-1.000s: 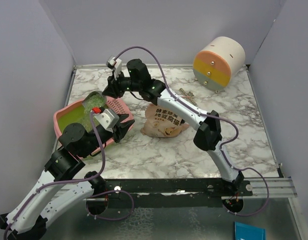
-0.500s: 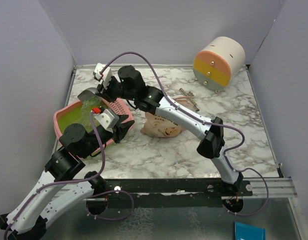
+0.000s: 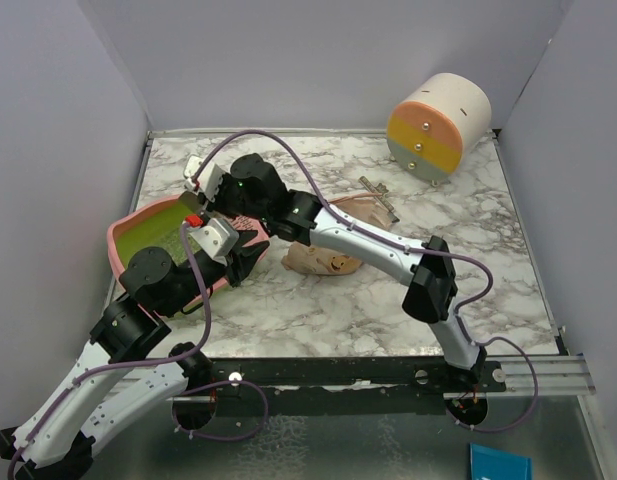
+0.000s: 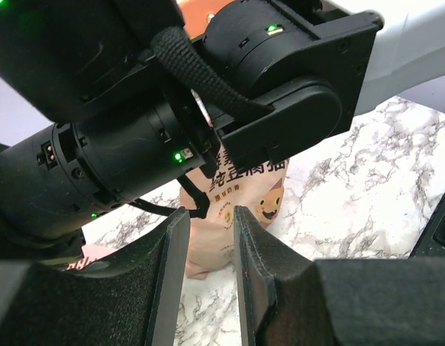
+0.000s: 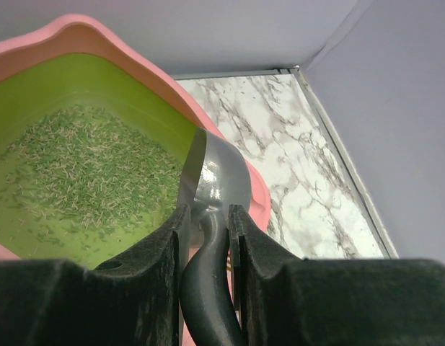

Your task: Fill the litter box with clean litter

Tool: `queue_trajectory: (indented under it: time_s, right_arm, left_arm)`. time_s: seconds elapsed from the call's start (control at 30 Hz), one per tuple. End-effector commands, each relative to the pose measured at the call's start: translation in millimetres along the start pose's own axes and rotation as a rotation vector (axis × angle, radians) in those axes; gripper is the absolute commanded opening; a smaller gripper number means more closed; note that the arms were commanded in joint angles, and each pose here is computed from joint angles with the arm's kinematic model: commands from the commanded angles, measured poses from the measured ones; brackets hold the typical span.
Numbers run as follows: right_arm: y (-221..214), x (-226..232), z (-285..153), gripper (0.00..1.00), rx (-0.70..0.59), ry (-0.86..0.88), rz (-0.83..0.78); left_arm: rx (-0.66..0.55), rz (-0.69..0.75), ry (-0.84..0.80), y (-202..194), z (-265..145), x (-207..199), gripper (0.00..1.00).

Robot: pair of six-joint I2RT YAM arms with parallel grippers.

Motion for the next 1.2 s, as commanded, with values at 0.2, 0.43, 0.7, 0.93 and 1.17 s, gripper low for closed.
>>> queue_trajectory:
  time_s: [0.2, 0.43, 0.7, 0.93, 1.17]
  right_arm:
    - [80.2, -49.1, -58.2, 0.01, -0.222, -0.135, 0.080]
    - [71.3, -166.4, -141.5, 0.01, -0.252, -0.327, 0.291]
    - [-20.5, -274.5, -325.9, 0.01, -0.253, -0.693, 0.765]
    - [-57.3, -228.1, -370.9, 0.01, -0.166, -0.780, 0.799]
    - [-63.1, -203.3, -384.7, 0.01, -0.119, -0.758, 0.805]
  left_arm:
    - [0.026, -0.004, 0.041, -4.3, 0.6, 4.8, 0.35]
    - [0.049, 0.024, 0.030, -5.5, 16.0, 6.9, 0.37]
    - [0.120, 0.152, -0.078, -6.1, 69.1, 9.2, 0.44]
    - [0.249, 0.258, -0.216, -7.1, 124.7, 18.1, 0.69]
    - [0.169, 0.081, -0.532, 4.7, 159.4, 32.4, 0.67]
Point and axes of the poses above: each gripper's point midway between its finger pads, its own z axis out along the fingers, its own x axis along the line the jaws close on, y = z × x, the point moved 5 cm from there along -z, back along the fingers, and after that the axes turned 15 degrees about z, right-handed, at the moved point
